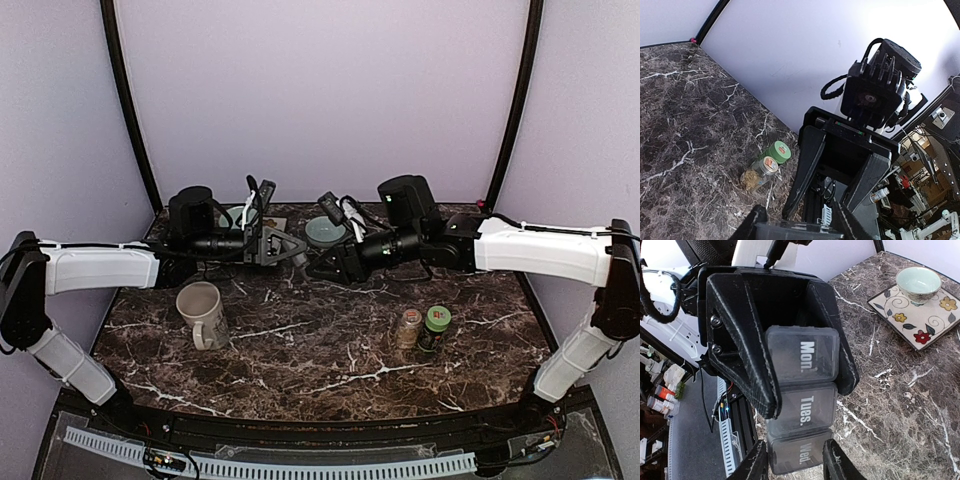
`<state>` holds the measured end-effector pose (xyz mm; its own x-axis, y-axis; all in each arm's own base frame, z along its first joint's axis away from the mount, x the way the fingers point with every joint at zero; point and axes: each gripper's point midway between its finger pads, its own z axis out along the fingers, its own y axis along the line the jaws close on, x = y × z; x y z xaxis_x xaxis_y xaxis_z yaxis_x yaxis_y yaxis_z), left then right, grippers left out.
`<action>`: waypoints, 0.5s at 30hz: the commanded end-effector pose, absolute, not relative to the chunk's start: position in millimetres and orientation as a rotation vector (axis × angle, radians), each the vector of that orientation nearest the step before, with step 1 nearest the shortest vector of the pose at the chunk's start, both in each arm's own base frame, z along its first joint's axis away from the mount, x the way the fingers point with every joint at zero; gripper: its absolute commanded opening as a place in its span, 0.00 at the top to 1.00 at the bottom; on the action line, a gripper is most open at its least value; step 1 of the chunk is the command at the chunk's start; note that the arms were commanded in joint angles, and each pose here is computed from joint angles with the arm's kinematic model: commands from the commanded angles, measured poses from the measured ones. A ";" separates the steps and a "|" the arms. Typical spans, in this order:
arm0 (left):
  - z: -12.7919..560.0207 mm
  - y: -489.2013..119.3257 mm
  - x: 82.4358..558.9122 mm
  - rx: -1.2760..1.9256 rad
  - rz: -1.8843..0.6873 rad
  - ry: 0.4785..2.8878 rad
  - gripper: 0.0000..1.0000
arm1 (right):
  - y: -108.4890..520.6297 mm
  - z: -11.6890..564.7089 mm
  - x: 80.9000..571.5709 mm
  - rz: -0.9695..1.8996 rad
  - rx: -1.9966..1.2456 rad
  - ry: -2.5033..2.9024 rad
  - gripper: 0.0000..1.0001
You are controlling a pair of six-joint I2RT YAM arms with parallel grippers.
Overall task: Sort the pills into containers
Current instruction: Open the lid of the pill container.
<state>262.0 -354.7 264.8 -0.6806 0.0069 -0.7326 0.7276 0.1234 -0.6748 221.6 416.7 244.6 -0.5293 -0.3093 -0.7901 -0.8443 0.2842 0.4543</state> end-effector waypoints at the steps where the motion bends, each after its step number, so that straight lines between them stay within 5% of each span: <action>1: 294.2 -356.8 253.0 0.762 -1.646 1.712 0.74 | 416.3 242.1 218.5 1.247 -1.040 1.985 0.63; 15: 307.2 -358.1 240.8 0.785 -1.723 1.658 0.74 | 414.6 233.1 212.6 1.322 -1.017 2.010 0.89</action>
<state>262.4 -354.8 262.8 -0.7193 0.0030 -0.6947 0.6900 0.1191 -0.7139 213.5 417.8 245.8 -0.5434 -0.3085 -0.7807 -0.8390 0.2313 0.4926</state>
